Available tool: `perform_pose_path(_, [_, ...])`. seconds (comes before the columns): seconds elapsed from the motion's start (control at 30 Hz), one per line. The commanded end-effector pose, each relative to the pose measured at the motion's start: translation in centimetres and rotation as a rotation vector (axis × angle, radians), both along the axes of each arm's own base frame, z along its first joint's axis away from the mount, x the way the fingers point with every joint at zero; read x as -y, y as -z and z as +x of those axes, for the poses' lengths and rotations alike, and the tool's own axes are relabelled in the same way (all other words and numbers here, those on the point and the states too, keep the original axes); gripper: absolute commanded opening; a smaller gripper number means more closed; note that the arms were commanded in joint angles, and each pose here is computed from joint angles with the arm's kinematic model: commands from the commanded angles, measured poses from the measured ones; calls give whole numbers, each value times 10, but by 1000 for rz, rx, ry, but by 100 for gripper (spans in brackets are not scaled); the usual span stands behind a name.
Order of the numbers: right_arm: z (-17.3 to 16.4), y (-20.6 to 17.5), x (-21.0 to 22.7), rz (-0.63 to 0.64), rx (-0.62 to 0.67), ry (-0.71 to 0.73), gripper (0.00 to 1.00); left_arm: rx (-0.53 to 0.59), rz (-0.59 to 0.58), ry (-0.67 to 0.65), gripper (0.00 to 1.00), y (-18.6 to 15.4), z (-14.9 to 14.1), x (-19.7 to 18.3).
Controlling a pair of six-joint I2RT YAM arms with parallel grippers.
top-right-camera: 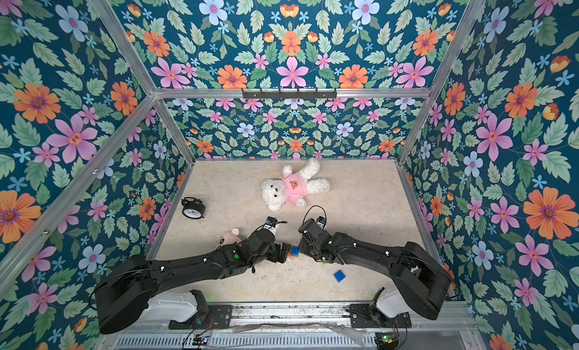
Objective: Assemble the number 5 with lego
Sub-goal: Assemble the lego brick with the lego brick.
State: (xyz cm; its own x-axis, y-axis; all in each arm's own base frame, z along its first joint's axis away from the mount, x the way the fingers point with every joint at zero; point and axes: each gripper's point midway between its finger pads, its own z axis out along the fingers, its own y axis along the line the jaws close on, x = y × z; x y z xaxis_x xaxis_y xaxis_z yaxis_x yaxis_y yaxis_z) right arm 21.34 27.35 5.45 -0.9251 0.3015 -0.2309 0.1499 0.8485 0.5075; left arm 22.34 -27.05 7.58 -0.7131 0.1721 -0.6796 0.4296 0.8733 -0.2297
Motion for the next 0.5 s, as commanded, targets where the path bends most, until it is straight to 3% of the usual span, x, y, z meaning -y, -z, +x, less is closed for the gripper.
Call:
perform_pose_path(0.0, [-1, -2, -9, 46, -3, -29, 43, -82, -42, 41, 99, 1, -8, 8])
perform_pose_path(0.27, [-1, 4, -12, 39, -11, -45, 42, -279, -114, 113, 96, 18, -16, 14])
perform_pose_path(0.47, [0, 7, -13, 25, -14, -54, 41, -301, -135, 117, 92, 22, -11, 26])
